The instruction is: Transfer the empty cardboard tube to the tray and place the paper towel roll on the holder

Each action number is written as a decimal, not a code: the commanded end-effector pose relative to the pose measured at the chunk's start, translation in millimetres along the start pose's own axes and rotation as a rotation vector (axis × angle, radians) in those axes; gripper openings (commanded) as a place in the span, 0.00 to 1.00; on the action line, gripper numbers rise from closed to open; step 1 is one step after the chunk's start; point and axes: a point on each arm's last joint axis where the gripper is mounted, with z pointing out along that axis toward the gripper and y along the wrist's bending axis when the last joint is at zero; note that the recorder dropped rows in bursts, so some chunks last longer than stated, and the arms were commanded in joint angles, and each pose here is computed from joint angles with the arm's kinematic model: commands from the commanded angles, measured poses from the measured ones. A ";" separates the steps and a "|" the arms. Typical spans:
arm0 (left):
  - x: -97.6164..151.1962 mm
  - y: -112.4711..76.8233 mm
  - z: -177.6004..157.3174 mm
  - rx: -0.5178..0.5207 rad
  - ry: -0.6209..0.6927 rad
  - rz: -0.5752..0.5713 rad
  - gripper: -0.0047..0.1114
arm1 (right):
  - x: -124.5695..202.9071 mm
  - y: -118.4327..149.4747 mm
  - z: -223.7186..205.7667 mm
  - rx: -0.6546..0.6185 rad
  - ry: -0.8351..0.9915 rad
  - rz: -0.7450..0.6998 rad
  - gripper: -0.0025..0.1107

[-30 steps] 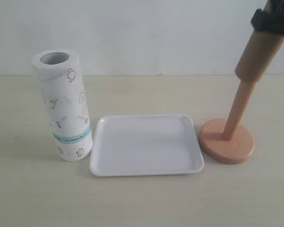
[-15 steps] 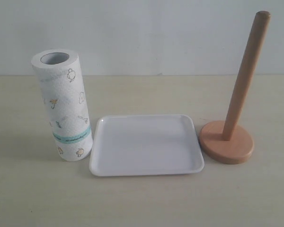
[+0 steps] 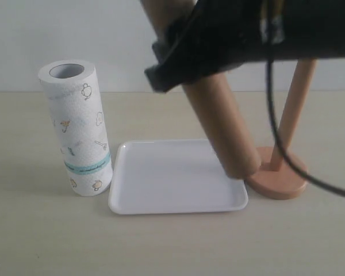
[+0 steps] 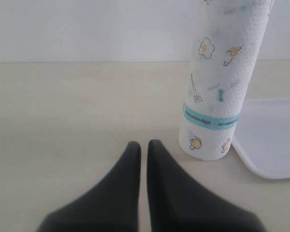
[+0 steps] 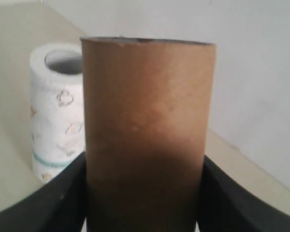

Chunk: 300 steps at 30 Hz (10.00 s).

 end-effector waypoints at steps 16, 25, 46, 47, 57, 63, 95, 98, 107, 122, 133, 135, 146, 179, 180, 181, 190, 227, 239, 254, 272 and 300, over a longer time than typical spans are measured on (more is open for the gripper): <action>0.9 -0.4 0.0 0.008 -0.001 -0.001 0.08 | 65.8 25.9 114.3 -0.241 0.652 -0.800 0.02; 0.9 -0.4 0.0 0.008 -0.001 -0.001 0.08 | 76.0 -3.8 172.3 -0.525 0.707 -0.707 0.02; 0.9 -0.4 0.0 0.008 -0.001 -0.001 0.08 | 114.6 13.7 227.3 -0.532 0.713 -0.575 0.40; 0.9 -0.4 0.0 0.008 -0.001 -0.001 0.08 | 114.4 13.9 227.4 -0.532 0.710 -0.573 0.46; 0.9 -0.4 0.0 0.008 -0.001 -0.001 0.08 | 113.7 15.8 227.6 -0.537 0.702 -0.558 0.62; 0.9 -0.4 0.0 0.008 -0.001 -0.001 0.08 | 100.6 12.3 216.8 -0.540 0.699 -0.557 0.62; 0.9 -0.4 0.0 0.008 -0.001 -0.001 0.08 | 2.6 -14.2 39.2 -0.457 0.648 -0.249 0.02; 0.9 -0.4 0.0 0.008 -0.001 -0.001 0.08 | 9.0 -14.8 11.0 -0.409 0.578 -0.235 0.02; 0.9 -0.4 0.0 0.008 -0.001 -0.001 0.08 | 57.0 -10.9 -71.4 -0.200 0.232 -0.111 0.02; 0.9 -0.4 0.0 0.008 -0.001 -0.001 0.08 | 113.4 -1.9 -187.0 -0.103 -0.089 0.032 0.02; 0.9 -0.4 0.0 0.008 -0.001 -0.001 0.08 | 147.2 -15.5 -213.9 0.358 -0.203 0.235 0.02; 0.9 -0.4 0.0 0.008 -0.001 -0.001 0.08 | 161.8 -14.9 -210.4 0.437 -0.197 0.264 0.02; 0.9 -0.4 0.0 0.008 -0.001 -0.001 0.08 | 249.3 -2.4 -170.6 0.536 -0.180 0.369 0.02; 0.9 -0.4 0.0 0.008 -0.001 -0.001 0.08 | 263.9 -3.0 -169.2 0.586 -0.085 0.491 0.02; 0.9 -0.4 0.0 0.008 -0.001 -0.001 0.08 | 263.9 -3.0 -169.2 0.586 -0.085 0.491 0.02; 0.9 -0.4 0.0 0.008 -0.001 -0.001 0.08 | 263.9 -3.1 -169.3 0.587 -0.084 0.488 0.02; 0.9 -0.4 0.0 0.008 -0.001 -0.001 0.08 | 264.1 -3.3 -169.4 0.591 -0.079 0.477 0.02; -0.3 -0.3 0.0 0.007 -0.014 0.023 0.08 | 264.0 -3.4 -169.5 0.592 -0.082 0.479 0.02; -25.9 0.7 -4.0 -0.014 -0.299 0.062 0.08 | 264.0 -3.4 -169.5 0.592 -0.082 0.479 0.02; -56.7 2.5 -15.8 -0.050 -0.655 0.071 0.08 | 264.0 -3.4 -169.5 0.592 -0.082 0.479 0.02; -43.3 7.3 72.9 -0.063 -0.299 -0.051 0.08 | 264.0 -3.4 -169.5 0.592 -0.082 0.479 0.02; -33.4 -31.8 91.5 0.365 -0.101 0.087 0.76 | 264.0 -3.4 -169.5 0.592 -0.082 0.479 0.02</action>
